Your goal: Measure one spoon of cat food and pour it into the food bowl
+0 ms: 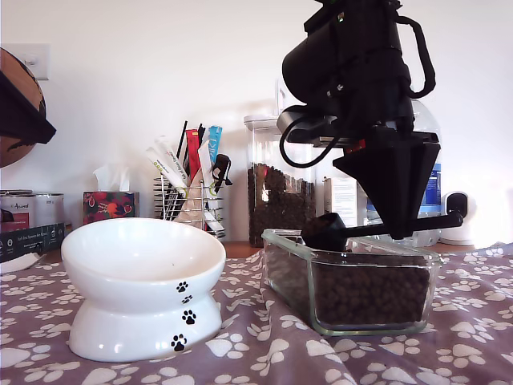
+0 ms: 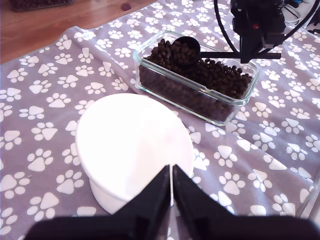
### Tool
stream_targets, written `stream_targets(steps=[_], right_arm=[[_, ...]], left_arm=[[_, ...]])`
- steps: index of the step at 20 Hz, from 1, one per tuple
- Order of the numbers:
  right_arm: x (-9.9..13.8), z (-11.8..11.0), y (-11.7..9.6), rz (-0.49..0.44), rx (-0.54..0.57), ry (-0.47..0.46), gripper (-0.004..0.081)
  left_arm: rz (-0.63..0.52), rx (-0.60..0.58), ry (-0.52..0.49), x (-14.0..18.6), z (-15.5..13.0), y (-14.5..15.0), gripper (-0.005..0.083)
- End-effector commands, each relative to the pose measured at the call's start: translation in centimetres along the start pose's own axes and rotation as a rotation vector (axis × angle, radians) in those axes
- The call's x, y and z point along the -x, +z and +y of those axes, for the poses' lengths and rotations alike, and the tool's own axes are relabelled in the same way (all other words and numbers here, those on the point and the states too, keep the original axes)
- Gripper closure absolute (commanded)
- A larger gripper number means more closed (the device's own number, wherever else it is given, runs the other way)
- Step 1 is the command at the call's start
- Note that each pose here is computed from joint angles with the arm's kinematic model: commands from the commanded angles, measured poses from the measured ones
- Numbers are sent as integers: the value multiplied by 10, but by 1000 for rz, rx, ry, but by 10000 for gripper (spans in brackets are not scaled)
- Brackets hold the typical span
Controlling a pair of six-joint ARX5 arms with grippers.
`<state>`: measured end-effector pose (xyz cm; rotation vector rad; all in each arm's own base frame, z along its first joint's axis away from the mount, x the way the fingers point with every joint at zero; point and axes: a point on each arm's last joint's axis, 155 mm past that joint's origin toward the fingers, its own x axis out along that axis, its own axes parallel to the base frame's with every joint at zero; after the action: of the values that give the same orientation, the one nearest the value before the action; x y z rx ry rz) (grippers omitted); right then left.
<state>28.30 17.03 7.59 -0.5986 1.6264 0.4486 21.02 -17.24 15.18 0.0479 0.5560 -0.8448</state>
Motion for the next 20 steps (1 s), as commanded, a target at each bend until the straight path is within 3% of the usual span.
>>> stream_targets(steps=[1, 9, 15, 20], right_arm=[[14, -3, 2, -48, -6, 0, 783], [35, 1, 0, -115, -13, 17, 783], [40, 25, 3, -133, 34, 61, 783], [42, 57, 4, -141, 68, 124, 783]], left_arm=[[-13, -11, -2, 0, 0, 6, 793], [12, -7, -15, -14, 3, 3, 793], [9, -8, -16, -14, 3, 4, 793], [-59, -42, -7, -1, -2, 18, 793]])
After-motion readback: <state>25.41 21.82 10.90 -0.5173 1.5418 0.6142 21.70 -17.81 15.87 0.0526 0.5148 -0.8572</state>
